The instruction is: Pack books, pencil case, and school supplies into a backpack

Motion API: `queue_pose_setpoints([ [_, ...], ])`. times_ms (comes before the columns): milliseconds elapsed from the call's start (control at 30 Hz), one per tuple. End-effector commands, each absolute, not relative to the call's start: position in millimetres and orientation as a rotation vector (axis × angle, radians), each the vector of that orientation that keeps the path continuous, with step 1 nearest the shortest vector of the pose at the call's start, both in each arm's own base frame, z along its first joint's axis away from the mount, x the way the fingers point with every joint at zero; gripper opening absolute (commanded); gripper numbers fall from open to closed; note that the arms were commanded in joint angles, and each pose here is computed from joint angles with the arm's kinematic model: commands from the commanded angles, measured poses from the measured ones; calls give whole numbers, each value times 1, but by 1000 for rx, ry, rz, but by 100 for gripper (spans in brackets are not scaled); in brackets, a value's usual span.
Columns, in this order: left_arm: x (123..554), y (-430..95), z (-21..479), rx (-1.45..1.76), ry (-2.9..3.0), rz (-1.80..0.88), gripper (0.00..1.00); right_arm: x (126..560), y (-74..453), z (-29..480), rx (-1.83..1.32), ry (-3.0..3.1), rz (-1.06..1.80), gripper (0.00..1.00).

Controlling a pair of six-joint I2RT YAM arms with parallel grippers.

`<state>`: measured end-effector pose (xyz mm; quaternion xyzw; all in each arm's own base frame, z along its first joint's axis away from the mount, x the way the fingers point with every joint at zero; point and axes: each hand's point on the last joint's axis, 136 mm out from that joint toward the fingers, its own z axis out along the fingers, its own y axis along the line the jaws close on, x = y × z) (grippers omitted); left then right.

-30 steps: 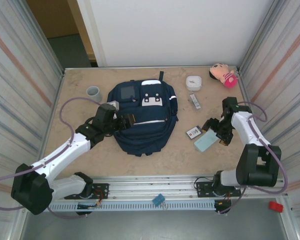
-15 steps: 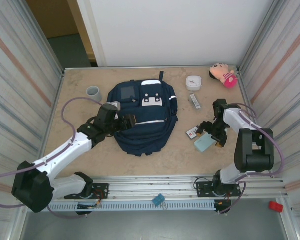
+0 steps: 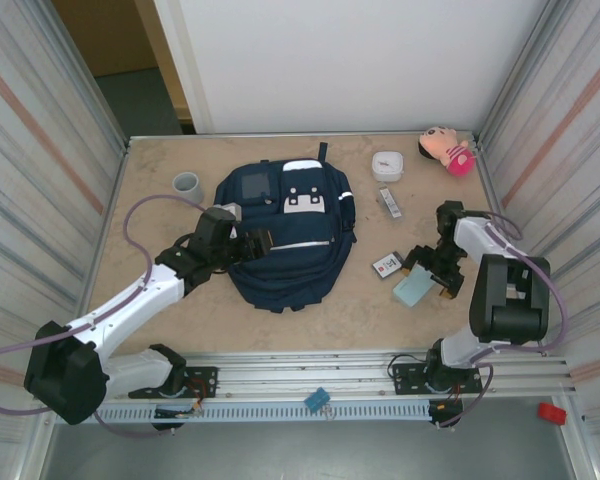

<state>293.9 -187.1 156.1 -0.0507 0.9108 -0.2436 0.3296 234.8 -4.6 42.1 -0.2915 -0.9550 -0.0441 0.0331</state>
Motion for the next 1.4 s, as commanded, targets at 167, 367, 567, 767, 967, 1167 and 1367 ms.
queue_pose_setpoints([
  [167,296,-190,160,-120,2367,-642,76,238,3,51,-827,-2998,-189,98],
  [367,296,-190,163,-113,2368,-640,76,240,15,29,-762,-2974,-154,97],
  [567,295,-187,164,-123,2361,-630,76,246,14,15,-761,-2970,-148,92],
  [767,294,-185,163,-117,2366,-619,76,248,11,3,-762,-2964,-117,84],
  [967,293,-180,173,5,2344,-562,76,252,7,5,-806,-3001,-139,63],
  [1167,294,-189,206,332,2222,-533,76,264,5,47,-904,-3152,-327,56],
  [1367,281,-226,223,892,1991,-574,78,279,18,125,-885,-3449,-724,54],
])
